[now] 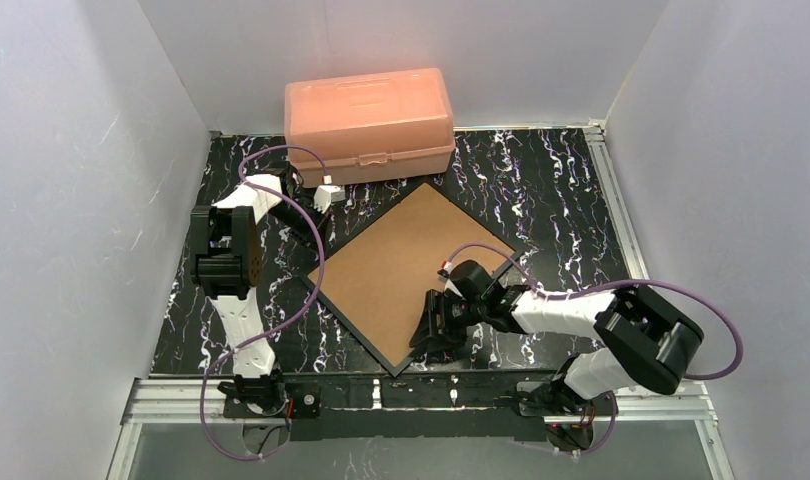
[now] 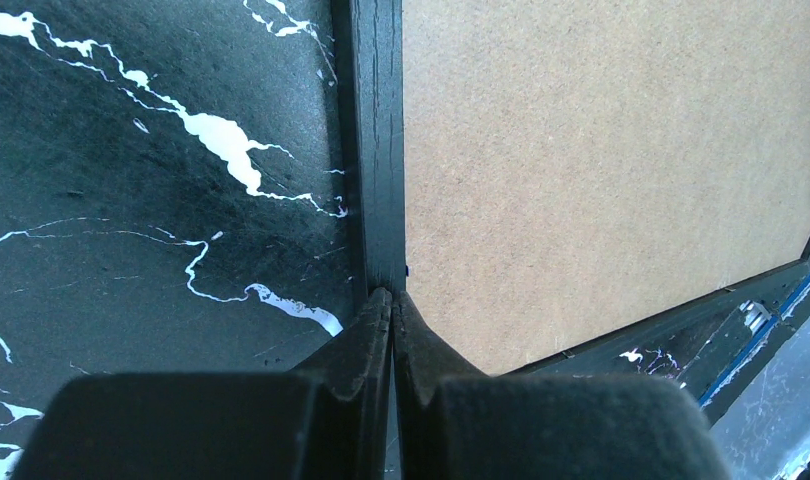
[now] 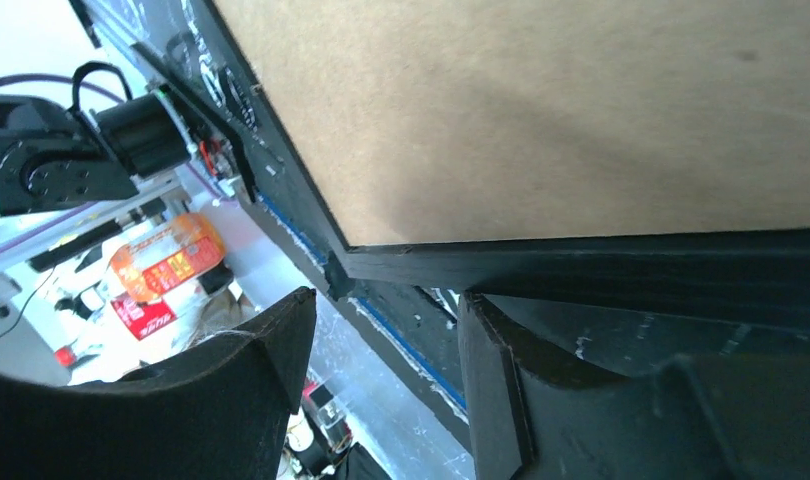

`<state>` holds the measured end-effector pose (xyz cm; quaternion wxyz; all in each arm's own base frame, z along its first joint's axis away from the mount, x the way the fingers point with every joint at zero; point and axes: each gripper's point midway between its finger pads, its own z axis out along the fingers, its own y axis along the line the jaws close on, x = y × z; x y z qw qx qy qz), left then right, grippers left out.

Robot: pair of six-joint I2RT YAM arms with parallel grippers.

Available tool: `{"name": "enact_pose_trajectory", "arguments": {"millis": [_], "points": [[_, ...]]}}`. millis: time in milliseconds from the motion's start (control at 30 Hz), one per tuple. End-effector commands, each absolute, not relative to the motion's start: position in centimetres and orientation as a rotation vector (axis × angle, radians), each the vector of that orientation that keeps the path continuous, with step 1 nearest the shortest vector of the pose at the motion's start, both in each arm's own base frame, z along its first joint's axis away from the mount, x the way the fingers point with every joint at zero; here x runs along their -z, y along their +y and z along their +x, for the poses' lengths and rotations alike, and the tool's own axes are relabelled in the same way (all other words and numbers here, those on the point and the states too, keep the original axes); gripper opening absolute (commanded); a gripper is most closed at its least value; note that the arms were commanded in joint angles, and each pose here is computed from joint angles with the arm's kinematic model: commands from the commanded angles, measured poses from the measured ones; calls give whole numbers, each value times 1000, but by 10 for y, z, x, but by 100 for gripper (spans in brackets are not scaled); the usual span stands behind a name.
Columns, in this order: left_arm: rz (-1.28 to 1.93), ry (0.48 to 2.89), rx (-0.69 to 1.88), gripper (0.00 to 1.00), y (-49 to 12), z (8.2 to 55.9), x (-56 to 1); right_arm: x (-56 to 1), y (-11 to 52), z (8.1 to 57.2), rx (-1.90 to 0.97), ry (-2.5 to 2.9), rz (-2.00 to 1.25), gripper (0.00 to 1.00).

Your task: Put the photo into the frame

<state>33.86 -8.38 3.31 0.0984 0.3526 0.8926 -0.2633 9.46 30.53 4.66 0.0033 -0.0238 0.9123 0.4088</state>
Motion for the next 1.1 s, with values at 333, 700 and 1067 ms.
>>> {"name": "enact_pose_trajectory", "arguments": {"millis": [333, 700, 1067], "points": [[1091, 2704, 752, 0, -74, 324, -19, -75, 341, 91, -1597, 2722, -113, 59], [1093, 2704, 753, 0, -74, 323, -18, -68, 334, 87, -1533, 2778, -127, 58], [1094, 2702, 749, 0, -74, 323, -19, -58, 324, 80, -1508, 2820, -91, 58]]}}
